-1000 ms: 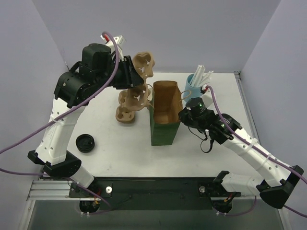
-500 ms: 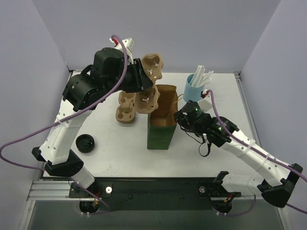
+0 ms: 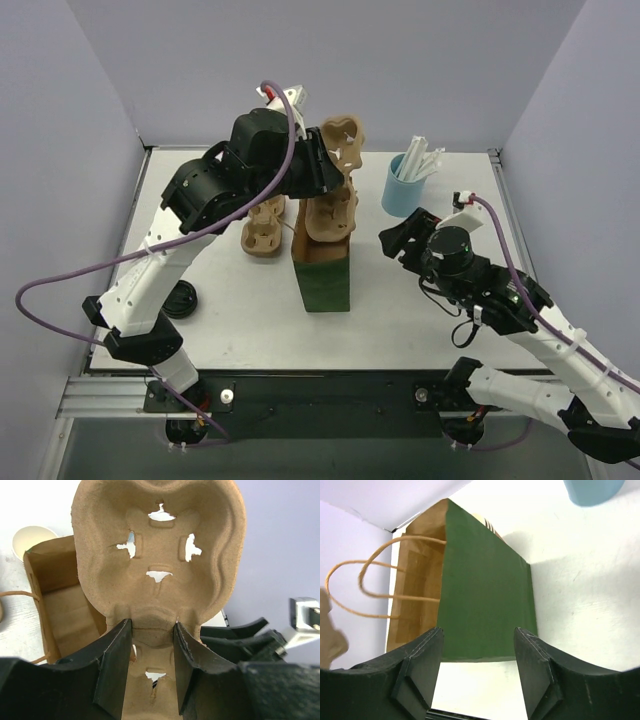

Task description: Pack the takeout coffee

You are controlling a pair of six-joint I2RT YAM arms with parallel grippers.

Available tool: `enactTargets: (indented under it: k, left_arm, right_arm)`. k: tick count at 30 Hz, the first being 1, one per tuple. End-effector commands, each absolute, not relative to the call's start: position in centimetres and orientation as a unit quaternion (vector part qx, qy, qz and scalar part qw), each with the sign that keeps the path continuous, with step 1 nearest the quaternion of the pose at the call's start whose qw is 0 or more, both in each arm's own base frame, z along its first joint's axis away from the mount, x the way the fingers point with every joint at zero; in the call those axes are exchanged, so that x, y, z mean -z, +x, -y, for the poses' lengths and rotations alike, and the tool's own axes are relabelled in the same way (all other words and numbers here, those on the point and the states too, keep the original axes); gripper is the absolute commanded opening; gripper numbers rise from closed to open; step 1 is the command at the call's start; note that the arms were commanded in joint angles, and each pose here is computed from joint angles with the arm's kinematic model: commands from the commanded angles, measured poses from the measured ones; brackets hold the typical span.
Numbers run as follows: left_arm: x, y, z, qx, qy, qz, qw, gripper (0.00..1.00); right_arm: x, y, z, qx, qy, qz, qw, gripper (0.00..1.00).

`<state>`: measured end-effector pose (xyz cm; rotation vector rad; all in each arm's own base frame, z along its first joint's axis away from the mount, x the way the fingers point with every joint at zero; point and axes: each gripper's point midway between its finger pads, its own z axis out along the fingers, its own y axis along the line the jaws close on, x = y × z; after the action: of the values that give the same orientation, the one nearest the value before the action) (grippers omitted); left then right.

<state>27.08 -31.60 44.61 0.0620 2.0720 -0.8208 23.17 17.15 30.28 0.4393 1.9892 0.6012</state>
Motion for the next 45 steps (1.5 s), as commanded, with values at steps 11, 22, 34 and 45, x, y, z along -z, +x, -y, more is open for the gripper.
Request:
enactTargets:
  k: [11, 22, 34, 45]
  left_arm:
    - [-44.5, 28.1, 30.2, 0.298, -0.006, -0.831, 0.470, 0.27]
    - [-43.5, 27.9, 28.8, 0.272, -0.011, -0.839, 0.471, 0.27]
    - [-42.8, 27.8, 28.9, 0.270, -0.004, -0.844, 0.463, 0.27]
    - [-41.1, 28.0, 29.1, 0.260, -0.005, -0.853, 0.453, 0.27]
  right_arm:
    - [-36.4, 26.1, -18.6, -0.328, 0.104, -0.788, 0.512, 0.56]
    - [-39.6, 27.1, -22.4, -0.451, 0.125, -0.732, 0.495, 0.52]
    - [-36.5, 28.4, -22.2, -0.416, 0.170, -0.761, 0.468, 0.52]
    - [-34.8, 29.5, -22.3, -0.387, 0.176, -0.777, 0.464, 0.50]
